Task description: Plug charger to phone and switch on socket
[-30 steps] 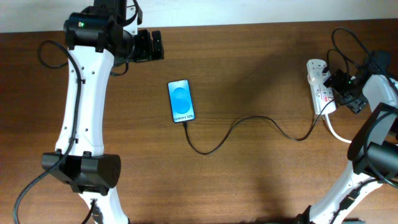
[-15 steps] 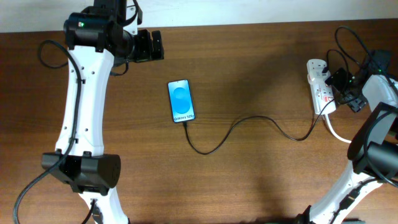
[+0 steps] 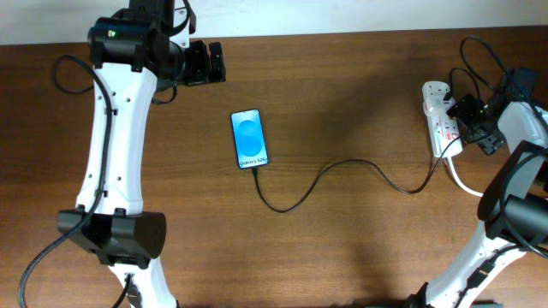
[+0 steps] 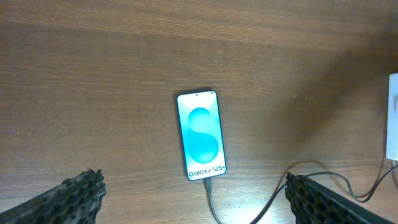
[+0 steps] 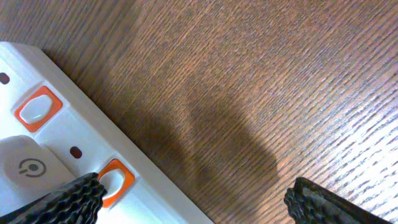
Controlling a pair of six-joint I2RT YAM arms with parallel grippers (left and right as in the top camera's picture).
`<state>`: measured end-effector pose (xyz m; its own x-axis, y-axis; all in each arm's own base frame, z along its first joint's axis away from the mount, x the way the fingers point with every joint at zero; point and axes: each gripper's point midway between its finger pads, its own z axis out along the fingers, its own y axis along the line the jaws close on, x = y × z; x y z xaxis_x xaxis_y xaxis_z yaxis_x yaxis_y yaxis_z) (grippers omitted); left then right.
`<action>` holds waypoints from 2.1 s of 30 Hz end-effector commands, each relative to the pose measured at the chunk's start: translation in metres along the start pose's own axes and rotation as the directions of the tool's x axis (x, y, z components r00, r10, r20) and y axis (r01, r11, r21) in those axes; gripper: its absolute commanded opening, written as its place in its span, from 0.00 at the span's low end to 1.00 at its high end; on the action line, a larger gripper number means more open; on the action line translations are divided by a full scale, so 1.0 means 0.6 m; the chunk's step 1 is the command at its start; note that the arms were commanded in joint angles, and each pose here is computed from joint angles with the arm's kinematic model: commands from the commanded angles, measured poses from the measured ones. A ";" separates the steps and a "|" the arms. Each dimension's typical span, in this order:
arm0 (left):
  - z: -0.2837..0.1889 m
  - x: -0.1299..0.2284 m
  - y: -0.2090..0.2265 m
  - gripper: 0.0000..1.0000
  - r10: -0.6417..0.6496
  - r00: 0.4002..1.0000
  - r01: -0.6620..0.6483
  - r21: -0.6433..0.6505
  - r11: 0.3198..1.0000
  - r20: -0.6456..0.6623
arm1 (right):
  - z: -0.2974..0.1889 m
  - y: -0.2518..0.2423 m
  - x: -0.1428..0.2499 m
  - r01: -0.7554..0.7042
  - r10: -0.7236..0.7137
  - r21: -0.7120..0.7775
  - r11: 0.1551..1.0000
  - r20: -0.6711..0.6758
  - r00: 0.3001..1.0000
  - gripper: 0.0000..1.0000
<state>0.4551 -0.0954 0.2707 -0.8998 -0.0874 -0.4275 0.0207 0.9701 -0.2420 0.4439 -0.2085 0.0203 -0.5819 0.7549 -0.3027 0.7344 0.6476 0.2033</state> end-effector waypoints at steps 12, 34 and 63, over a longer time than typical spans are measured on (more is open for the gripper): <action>-0.022 -0.005 -0.003 0.99 0.010 1.000 -0.011 0.012 1.000 0.030 | 0.016 0.050 0.067 0.082 -0.089 -0.067 0.994 -0.116 0.989 0.99; -0.022 -0.005 -0.003 0.99 0.010 1.000 -0.011 0.012 1.000 0.030 | 0.002 -0.018 -0.006 -0.070 0.064 -0.101 0.992 -0.061 0.996 0.98; -0.022 -0.005 -0.003 0.99 0.010 1.000 -0.010 0.012 1.000 0.030 | 0.011 0.003 -0.002 0.014 -0.015 -0.062 0.998 -0.017 1.000 0.98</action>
<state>0.4551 -0.0954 0.2707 -0.8998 -0.0874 -0.4275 0.0207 0.9701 -0.2420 0.4461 -0.2129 0.0246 -0.5804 0.7603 -0.2917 0.7119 0.6477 0.2715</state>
